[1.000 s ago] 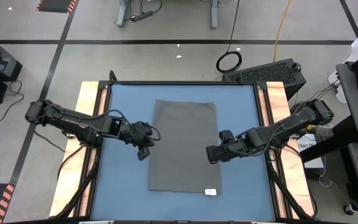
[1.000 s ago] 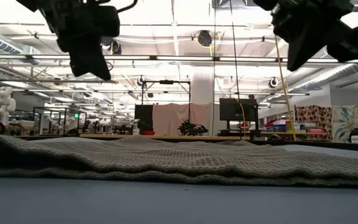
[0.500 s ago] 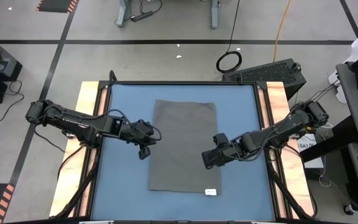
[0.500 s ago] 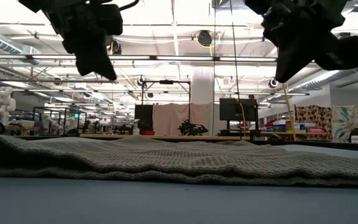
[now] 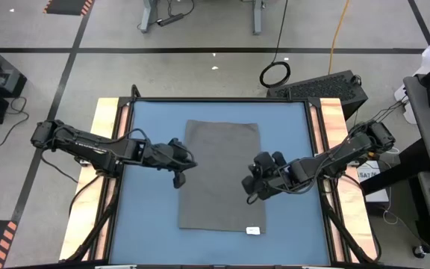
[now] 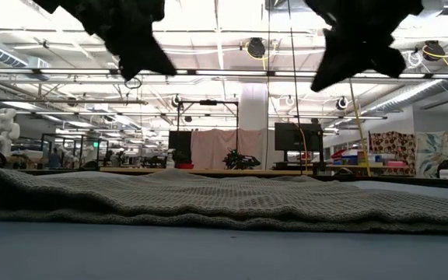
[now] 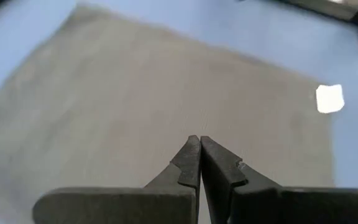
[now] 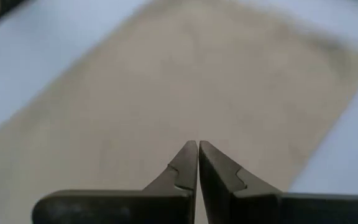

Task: Roll towel
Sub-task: Roll the gray towel

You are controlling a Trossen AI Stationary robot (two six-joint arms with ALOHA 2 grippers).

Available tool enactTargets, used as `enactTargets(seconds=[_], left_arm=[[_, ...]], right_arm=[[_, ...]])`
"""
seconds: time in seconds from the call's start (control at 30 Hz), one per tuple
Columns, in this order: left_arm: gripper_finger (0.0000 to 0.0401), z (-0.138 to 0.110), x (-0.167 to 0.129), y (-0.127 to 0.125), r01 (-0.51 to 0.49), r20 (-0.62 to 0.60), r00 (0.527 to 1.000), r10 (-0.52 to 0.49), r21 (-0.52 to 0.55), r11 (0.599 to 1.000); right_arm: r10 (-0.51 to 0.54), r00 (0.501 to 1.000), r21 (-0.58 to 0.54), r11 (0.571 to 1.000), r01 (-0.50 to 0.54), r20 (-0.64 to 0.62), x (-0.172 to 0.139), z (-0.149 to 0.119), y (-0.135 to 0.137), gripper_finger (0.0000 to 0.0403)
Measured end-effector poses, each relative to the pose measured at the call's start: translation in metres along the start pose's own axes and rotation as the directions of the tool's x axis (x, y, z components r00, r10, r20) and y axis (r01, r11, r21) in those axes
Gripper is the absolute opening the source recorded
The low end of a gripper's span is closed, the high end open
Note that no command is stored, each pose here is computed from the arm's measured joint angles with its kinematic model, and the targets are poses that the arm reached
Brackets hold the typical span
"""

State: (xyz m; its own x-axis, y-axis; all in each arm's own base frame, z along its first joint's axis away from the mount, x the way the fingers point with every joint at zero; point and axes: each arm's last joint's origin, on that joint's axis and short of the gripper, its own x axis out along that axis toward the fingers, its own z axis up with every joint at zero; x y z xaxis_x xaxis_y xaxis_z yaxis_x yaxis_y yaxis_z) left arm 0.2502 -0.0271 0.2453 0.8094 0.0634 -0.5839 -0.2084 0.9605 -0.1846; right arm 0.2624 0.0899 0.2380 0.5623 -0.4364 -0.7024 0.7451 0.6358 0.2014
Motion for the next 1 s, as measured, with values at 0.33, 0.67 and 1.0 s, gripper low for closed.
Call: enactTargets(seconds=[0.33, 0.67, 1.0], left_arm=[[0.0013, -0.004, 0.020, -0.037, 0.111, 0.088, 0.987, -0.131, 0.204, 0.973], [0.0013, -0.022, 0.029, -0.062, 0.094, 0.075, 0.991, -0.111, 0.197, 0.976], [0.0013, -0.032, 0.025, -0.077, 0.048, 0.099, 0.993, -0.066, 0.180, 0.983]], right_arm=[[0.034, 0.981, -0.193, 0.981, 0.003, 0.189, 0.012, -0.007, 0.023, 0.0009], [0.092, 0.989, -0.248, 0.967, -0.061, 0.117, 0.009, -0.002, 0.022, 0.0009], [0.065, 0.995, -0.346, 0.938, -0.035, 0.075, 0.009, -0.011, 0.020, 0.0009]])
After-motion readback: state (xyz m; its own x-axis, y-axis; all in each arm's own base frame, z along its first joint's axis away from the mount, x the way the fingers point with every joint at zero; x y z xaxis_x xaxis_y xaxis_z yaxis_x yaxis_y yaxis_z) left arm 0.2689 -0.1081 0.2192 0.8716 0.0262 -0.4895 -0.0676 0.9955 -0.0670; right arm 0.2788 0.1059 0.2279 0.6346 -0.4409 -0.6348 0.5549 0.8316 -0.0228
